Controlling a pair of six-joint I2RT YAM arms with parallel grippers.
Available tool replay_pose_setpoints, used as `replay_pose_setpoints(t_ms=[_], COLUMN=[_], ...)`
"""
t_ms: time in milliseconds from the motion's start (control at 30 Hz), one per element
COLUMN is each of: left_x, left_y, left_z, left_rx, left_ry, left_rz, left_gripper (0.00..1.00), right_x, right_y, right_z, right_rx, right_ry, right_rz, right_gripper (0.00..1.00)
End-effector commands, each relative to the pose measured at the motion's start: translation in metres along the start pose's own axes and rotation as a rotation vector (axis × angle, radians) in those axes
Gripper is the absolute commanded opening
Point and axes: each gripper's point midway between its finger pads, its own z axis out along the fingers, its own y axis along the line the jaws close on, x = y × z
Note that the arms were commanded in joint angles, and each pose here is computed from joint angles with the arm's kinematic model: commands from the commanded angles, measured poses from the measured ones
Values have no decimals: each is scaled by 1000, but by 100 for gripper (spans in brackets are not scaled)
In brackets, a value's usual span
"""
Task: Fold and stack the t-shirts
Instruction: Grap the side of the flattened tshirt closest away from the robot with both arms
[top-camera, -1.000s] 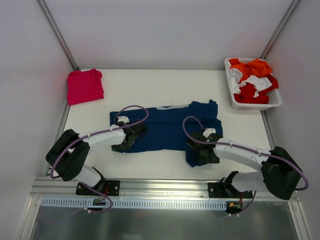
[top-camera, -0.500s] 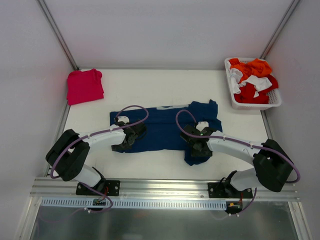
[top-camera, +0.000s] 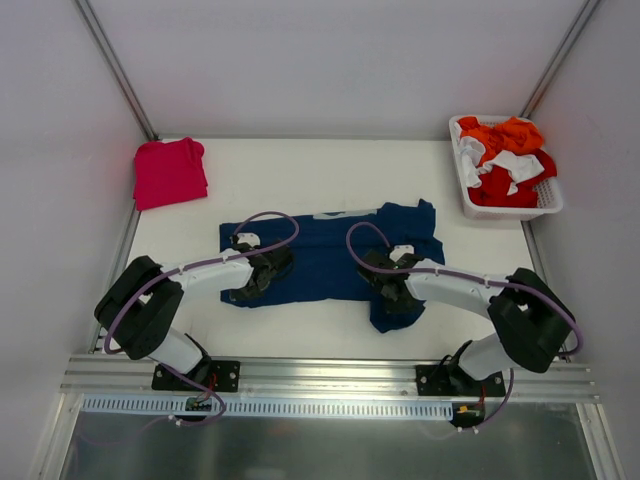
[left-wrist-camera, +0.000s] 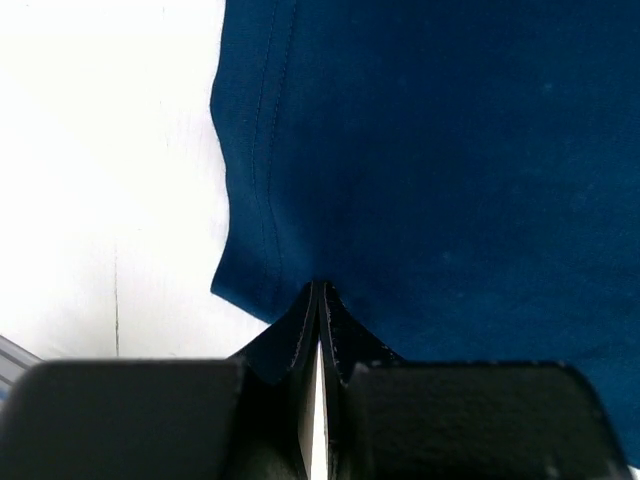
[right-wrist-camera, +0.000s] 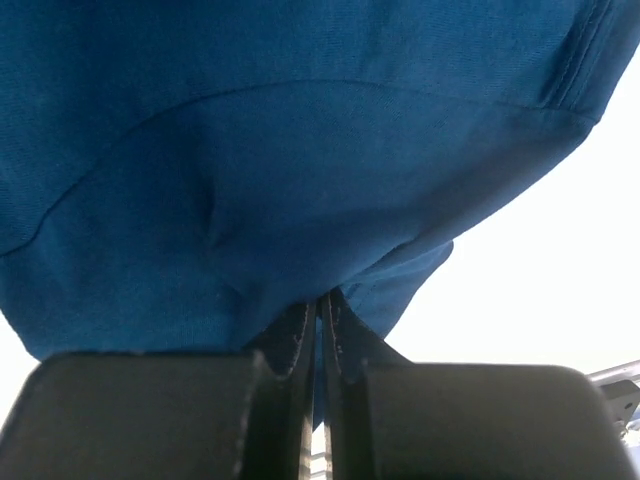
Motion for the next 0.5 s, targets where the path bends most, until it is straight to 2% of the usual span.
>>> replay_pose_setpoints(t_ms=[0,133,300,467], left_x=[-2,-8,-25,-52], left_y=[1,3,-2,-9], left_z=[-4,-8,-20,-35], left_rx=[4,11,42,59], left_ry=[-11,-34,-69,-122], left_rz=[-1,-6,-13,-31], left_gripper=[0,0,0,0], right_x=[-6,-16,-52,-75], right_y=[-10,-38,-61,-75], right_z=[-7,-30,-65,-75], right_rx=[13,63,80,103], right_ry=[-39,-99,-197,-213], right_rz=[22,27,56,69], right_gripper=[1,1,1,1])
